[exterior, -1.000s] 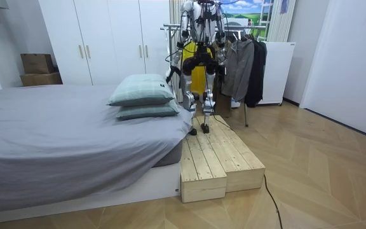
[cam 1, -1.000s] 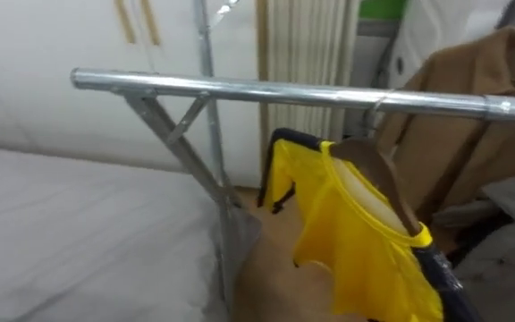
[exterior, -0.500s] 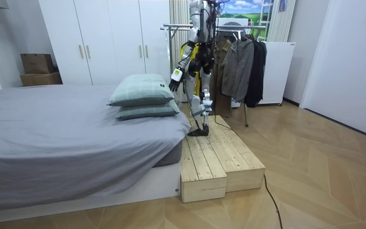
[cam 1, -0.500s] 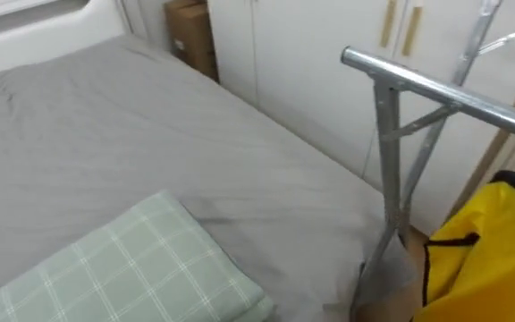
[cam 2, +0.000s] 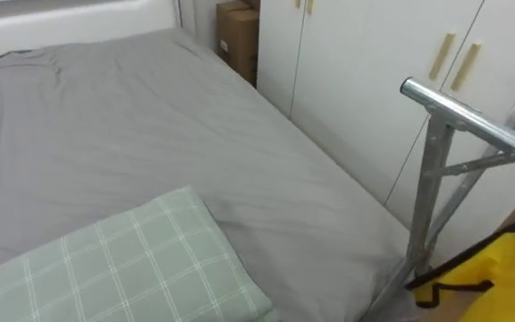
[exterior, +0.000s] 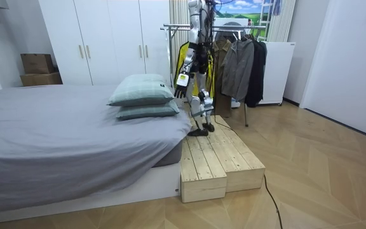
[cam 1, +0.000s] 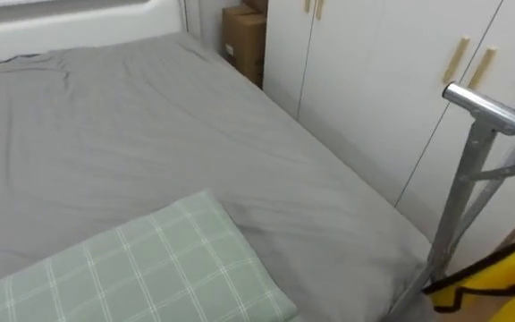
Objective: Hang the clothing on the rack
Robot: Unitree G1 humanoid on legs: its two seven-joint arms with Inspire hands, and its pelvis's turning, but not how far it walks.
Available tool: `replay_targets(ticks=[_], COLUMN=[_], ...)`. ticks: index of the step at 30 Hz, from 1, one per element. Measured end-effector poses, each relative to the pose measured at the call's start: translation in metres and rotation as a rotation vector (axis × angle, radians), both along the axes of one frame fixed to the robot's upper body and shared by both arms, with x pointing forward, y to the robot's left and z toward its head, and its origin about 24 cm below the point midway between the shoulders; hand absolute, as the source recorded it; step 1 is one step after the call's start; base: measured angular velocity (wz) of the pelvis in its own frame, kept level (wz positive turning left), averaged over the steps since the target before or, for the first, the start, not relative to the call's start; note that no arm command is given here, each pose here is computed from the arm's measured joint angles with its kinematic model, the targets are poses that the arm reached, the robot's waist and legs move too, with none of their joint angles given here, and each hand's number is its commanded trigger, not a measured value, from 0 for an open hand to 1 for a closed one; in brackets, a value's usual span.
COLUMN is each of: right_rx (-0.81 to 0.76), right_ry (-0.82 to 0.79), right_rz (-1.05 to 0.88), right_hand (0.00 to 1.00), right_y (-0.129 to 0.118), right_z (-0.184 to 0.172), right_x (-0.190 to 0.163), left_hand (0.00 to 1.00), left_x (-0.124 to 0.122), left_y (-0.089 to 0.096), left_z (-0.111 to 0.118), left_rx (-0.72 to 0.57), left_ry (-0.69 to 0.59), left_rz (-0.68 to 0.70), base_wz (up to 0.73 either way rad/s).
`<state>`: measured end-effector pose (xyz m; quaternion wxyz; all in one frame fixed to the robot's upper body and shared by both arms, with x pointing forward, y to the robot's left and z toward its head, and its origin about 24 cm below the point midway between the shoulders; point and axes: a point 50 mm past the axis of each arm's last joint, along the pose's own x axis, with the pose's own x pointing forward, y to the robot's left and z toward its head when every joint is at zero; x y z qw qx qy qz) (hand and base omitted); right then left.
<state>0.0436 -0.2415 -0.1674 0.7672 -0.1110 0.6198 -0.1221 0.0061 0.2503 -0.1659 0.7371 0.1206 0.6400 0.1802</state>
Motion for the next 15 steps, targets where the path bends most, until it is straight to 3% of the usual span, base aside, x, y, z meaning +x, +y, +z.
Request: replay_targets(ticks=[9, 15], right_rx=[-0.006, -0.007], right_ry=[0.023, 0.015], right_rz=[-0.061, -0.055], right_hand=[0.00, 0.00], right_y=[0.003, 0.002], right_z=[-0.002, -0.001], right_x=[-0.012, -0.009], left_hand=[0.00, 0.00], left_x=[-0.006, -0.016], left_y=[0.000, -0.004], left_z=[0.000, -0.001], left_rx=[0.004, -0.001], left_ry=[0.066, 0.113], left_rz=[-0.045, -0.090], base_wz=[0.86, 0.24])
